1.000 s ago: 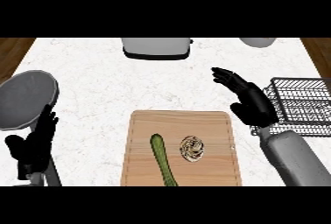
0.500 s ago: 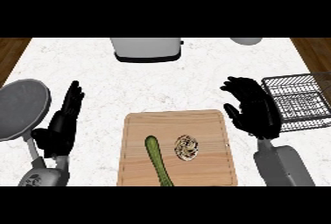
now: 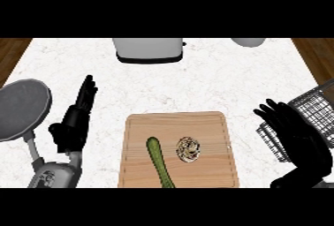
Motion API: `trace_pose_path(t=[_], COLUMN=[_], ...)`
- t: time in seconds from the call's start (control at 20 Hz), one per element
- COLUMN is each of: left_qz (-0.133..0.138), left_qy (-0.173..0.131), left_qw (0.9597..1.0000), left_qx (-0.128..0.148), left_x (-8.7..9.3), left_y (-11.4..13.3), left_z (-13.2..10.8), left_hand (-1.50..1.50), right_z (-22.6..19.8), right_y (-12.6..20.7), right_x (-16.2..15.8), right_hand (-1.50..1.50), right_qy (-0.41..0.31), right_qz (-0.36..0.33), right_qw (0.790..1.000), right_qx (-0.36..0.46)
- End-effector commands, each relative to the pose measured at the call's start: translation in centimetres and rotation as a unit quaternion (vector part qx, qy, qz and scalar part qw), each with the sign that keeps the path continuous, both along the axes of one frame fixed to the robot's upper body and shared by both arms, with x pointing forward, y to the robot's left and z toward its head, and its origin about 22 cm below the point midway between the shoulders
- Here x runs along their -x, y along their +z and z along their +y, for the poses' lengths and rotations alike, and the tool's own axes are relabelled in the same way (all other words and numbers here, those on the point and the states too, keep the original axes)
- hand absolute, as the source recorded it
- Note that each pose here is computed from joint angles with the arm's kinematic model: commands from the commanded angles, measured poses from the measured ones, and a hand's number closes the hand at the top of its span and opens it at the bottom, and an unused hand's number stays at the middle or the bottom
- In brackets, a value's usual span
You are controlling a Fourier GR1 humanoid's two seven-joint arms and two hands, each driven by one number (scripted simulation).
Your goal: Pick the cupcake from the cutting board and place it in the tiered basket
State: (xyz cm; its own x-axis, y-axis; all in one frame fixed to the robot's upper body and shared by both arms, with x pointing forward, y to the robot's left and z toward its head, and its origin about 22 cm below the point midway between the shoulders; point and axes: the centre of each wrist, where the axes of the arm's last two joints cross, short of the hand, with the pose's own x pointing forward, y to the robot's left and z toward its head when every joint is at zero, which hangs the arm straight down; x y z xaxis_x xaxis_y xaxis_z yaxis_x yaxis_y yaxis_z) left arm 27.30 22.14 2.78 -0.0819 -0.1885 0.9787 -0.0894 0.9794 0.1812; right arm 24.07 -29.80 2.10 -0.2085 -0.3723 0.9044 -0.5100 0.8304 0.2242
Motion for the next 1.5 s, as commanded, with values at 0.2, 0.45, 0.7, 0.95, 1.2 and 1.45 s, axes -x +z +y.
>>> trace_pose_path(t=[0.2, 0.45, 0.7, 0.95, 1.2, 1.45], left_qz=[0.007, 0.008, 0.002, -0.010, -0.001, 0.003], left_qy=[0.001, 0.002, -0.012, -0.021, -0.018, -0.024], left_qw=[1.0000, 1.0000, 0.9999, 0.9997, 0.9998, 0.9997], left_qx=[-0.001, 0.000, -0.001, -0.007, 0.001, -0.005], left_x=[1.4, 0.5, 0.9, -0.9, 0.7, 0.6], left_y=[-0.9, 0.0, 0.0, 2.2, 0.3, 1.8], left_z=[-0.6, 0.2, -1.8, -1.9, -2.3, -1.7], left_hand=[0.00, 0.00, 0.00, 0.00, 0.00, 0.00], right_z=[-3.9, 0.1, 5.5, 10.1, 12.5, 15.7], right_y=[9.8, 14.3, 16.3, 17.8, 19.1, 17.1], right_x=[0.4, 2.2, 4.9, 7.1, 5.4, 6.4], right_hand=[-1.50, -1.50, -1.50, -1.50, -1.50, -1.50], right_qy=[0.001, -0.010, -0.026, -0.010, 0.004, 0.024], right_qz=[-0.099, -0.147, -0.127, -0.104, -0.105, -0.065], right_qw=[0.921, 0.846, 0.805, 0.791, 0.766, 0.741], right_qx=[0.377, 0.513, 0.579, 0.603, 0.634, 0.668])
